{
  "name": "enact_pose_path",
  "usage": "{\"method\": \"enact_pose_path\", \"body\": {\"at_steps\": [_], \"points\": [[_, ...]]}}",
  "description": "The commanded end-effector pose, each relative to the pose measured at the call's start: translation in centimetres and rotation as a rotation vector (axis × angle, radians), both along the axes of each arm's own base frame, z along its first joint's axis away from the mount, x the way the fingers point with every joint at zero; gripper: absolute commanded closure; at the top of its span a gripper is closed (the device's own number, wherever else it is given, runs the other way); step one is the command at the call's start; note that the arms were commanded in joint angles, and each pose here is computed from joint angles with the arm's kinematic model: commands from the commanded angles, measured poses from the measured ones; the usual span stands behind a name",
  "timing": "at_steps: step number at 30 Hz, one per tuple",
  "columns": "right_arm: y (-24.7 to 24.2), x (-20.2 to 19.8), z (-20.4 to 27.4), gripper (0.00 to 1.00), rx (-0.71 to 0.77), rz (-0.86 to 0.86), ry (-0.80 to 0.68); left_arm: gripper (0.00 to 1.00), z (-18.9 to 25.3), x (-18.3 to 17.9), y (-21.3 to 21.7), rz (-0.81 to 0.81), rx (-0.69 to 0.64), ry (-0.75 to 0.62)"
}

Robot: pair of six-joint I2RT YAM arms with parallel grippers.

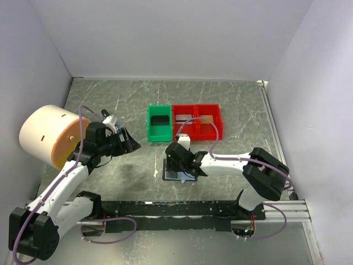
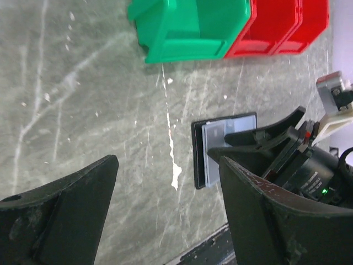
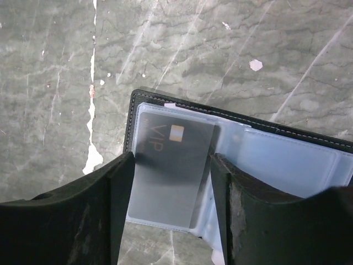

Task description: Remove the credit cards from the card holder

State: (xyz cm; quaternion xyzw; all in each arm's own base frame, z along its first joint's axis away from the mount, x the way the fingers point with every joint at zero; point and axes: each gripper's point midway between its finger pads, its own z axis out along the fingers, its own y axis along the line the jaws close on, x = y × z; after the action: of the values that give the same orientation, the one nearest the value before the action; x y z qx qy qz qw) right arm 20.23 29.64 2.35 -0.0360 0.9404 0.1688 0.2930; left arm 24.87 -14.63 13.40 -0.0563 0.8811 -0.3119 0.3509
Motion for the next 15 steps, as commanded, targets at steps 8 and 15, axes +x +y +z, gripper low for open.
{"method": "enact_pose_path", "body": {"at_steps": [8, 15], "points": [[-1.5, -0.9, -1.9, 0.33, -0.070, -0.002, 0.046, 0.19, -0.3, -0.7, -3.0, -0.085, -0.077, 0.001], [-2.1, -0.6, -2.6, 0.29, -0.149, -0.021, 0.055, 0.19, -0.4, -0.4, -2.4, -0.034, -0.036, -0.010]]}}
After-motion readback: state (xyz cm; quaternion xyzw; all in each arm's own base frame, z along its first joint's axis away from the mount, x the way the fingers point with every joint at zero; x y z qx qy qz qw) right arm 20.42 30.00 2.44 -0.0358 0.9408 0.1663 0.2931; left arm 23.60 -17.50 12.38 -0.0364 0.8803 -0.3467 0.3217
